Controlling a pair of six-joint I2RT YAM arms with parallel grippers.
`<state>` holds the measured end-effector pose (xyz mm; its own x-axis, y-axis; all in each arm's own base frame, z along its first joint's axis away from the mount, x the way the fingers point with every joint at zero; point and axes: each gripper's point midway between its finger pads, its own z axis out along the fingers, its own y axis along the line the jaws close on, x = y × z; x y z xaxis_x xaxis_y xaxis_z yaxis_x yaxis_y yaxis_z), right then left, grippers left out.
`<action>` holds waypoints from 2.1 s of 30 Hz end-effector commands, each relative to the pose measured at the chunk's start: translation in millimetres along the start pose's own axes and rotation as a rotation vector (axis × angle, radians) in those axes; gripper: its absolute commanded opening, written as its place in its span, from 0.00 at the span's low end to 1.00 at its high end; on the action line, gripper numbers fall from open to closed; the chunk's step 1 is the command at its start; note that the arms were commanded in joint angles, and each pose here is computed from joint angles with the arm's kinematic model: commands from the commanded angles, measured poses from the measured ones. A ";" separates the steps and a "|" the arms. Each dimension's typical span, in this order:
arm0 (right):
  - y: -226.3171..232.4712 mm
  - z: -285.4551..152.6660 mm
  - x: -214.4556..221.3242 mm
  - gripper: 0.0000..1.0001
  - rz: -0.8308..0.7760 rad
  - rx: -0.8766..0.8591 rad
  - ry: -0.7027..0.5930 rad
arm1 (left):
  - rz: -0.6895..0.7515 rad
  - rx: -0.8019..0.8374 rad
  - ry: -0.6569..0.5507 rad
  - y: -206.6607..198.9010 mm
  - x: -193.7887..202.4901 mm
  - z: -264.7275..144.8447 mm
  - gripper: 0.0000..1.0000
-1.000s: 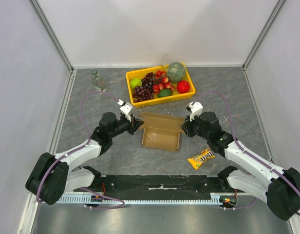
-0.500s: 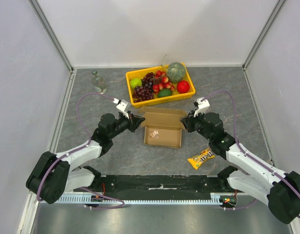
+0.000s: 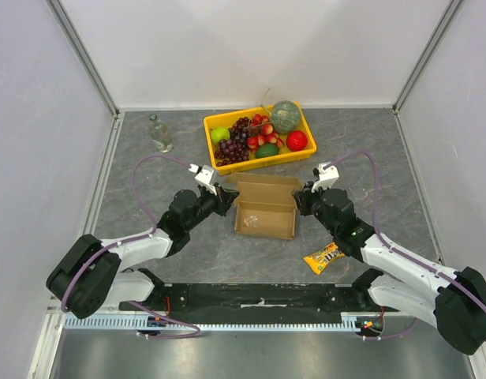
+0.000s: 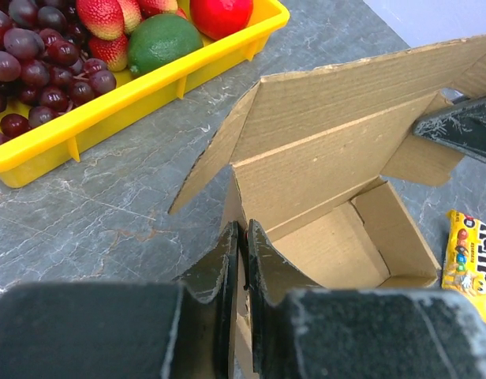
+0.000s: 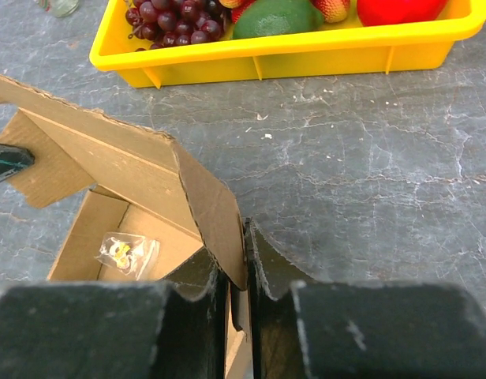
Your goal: Fold the paper box
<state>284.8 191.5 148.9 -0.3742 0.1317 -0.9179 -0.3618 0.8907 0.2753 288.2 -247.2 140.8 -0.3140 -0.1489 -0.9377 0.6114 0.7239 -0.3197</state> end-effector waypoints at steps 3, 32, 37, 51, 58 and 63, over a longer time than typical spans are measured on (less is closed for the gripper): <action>10.1 3.1 -20.2 0.18 0.060 0.026 -0.147 | -0.011 0.047 -0.115 -26.2 -21.7 6.3 0.13; 15.6 -21.9 14.7 0.21 0.102 0.168 -0.258 | -0.011 0.051 -0.125 -53.3 24.7 -8.1 0.13; 21.0 -28.7 19.2 0.24 0.096 0.169 -0.266 | -0.015 0.060 -0.151 -59.5 29.0 -16.1 0.13; 23.5 -42.8 41.8 0.24 0.088 0.179 -0.238 | -0.015 0.076 -0.121 -71.3 47.2 -22.3 0.13; 22.9 -50.9 49.2 0.24 0.089 0.172 -0.219 | -0.035 0.085 -0.102 -72.4 61.1 -32.5 0.13; 24.2 -55.3 53.7 0.24 0.086 0.161 -0.206 | -0.034 0.086 -0.084 -72.1 68.0 -36.7 0.12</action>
<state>217.5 182.7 119.3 -0.1807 0.2123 -0.9604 -0.1453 0.9599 0.2396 216.3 -271.5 108.3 -0.2177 -0.2203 -0.9508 0.6109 0.7291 -0.3088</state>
